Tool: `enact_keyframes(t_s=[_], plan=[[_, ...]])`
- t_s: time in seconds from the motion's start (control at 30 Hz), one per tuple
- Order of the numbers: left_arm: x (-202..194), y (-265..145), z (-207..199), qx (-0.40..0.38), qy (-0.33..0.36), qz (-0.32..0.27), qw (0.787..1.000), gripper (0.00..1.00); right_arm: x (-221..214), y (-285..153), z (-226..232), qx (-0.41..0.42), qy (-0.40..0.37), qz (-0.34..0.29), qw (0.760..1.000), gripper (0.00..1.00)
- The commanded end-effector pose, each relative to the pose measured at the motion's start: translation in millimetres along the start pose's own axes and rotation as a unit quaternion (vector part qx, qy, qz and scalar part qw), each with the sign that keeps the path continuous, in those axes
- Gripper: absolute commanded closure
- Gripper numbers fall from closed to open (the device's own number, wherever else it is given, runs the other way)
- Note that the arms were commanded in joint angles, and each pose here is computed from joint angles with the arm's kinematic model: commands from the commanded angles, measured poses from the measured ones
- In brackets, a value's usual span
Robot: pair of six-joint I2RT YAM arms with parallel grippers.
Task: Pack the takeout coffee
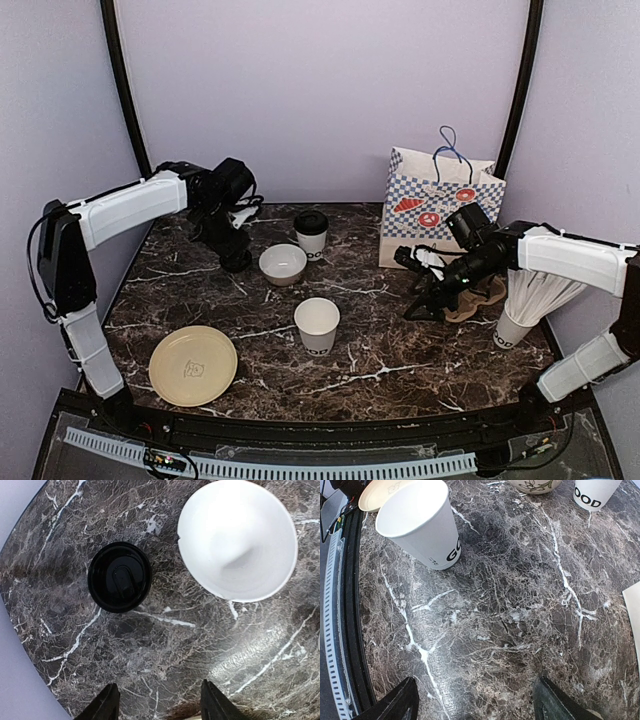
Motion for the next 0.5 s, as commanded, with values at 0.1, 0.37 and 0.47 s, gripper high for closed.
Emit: enact_keyframes(t_s=[0.1, 0.37, 0.47], plan=[[13.6, 52.6, 29.6, -0.028, 0.005, 0.019, 0.999, 0.42, 2.3, -4.2, -0.2, -0.007, -0.001, -0.009, 1.0, 0.21], [39.8, 94.8, 39.0, -0.033, 0.023, 0.013, 0.999, 0.42, 1.8, -4.1, 0.2, -0.004, -0.002, -0.01, 1.0, 0.21], [41.9, 109.3, 41.8, -0.034, 0.024, 0.02, 0.999, 0.44, 2.0, -4.6, 1.1, -0.004, -0.004, -0.011, 1.0, 0.21]])
Point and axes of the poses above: each gripper's point midway between its finger pads, its own y axis out along the fingers, its own z axis along the line the jaws close on, x = y × z, the point moved 10 cm from there along -y, back along the fingers
